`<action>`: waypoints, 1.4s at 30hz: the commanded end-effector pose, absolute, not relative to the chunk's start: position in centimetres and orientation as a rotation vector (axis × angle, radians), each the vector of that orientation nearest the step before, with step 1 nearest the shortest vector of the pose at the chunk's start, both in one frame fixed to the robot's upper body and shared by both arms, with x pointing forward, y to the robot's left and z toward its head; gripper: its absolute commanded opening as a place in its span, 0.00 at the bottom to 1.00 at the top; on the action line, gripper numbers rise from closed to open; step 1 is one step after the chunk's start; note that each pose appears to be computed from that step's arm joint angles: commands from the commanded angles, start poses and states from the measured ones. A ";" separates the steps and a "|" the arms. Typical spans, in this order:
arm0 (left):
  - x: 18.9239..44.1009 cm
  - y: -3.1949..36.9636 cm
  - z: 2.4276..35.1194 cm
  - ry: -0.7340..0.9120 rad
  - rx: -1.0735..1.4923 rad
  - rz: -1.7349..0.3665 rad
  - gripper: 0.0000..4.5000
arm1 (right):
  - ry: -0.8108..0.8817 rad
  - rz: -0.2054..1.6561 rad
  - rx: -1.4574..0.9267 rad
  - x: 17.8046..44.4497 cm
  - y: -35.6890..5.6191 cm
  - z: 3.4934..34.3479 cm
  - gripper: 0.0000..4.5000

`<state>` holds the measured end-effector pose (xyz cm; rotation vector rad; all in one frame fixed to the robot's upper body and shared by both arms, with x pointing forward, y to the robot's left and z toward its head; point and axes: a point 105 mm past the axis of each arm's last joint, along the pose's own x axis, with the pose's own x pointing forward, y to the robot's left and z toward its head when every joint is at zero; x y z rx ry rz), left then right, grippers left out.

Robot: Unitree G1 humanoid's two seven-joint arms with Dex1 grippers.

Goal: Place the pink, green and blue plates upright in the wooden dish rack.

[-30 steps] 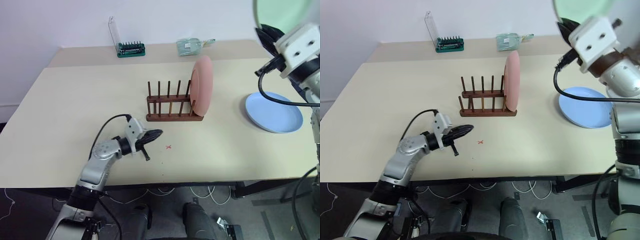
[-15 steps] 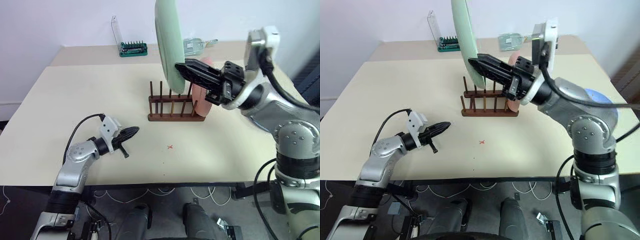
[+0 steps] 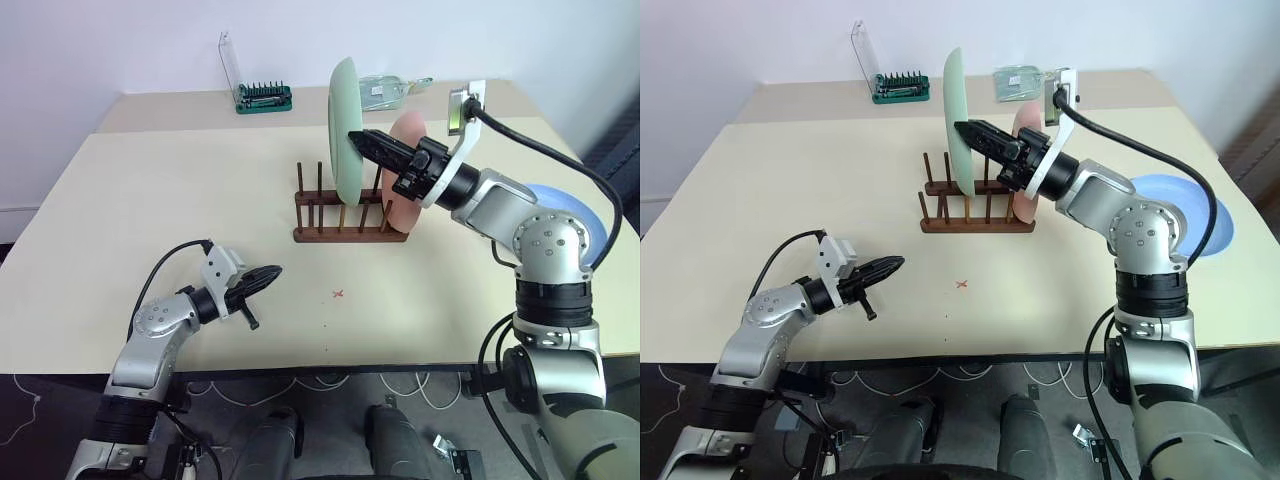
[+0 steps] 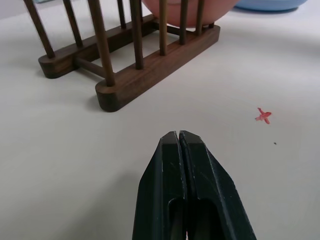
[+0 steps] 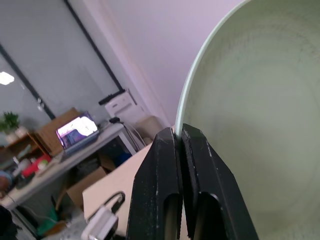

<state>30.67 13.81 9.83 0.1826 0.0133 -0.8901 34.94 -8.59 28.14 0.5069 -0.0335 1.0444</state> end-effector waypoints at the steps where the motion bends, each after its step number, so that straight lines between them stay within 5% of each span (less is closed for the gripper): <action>1: 30.6 13.3 11.2 -0.039 0.192 -0.906 0.00 | -0.080 1.047 0.538 34.9 -8.9 29.9 0.02; 10: 30.5 12.6 11.4 -0.042 0.188 -0.911 0.00 | -0.048 0.997 0.598 36.0 -9.2 29.9 0.02; 18: 30.4 12.2 11.8 -0.043 0.182 -0.913 0.00 | -0.072 0.988 0.535 35.9 -9.0 30.4 0.87; 33: 29.1 9.4 12.1 -0.041 0.145 -1.015 0.00 | -0.446 0.863 -0.110 30.0 -13.1 36.2 0.87; 36: 28.5 7.9 12.2 -0.044 0.123 -1.069 0.00 | -0.374 0.719 -0.141 30.9 -17.5 34.8 0.87; 38: 28.3 6.9 12.5 -0.044 0.100 -1.100 0.00 | -0.249 0.550 -0.202 31.8 -22.1 31.8 0.99; 42: 28.4 6.4 13.3 -0.046 0.106 -1.128 0.00 | 0.005 0.349 -0.402 33.3 -27.0 25.5 1.00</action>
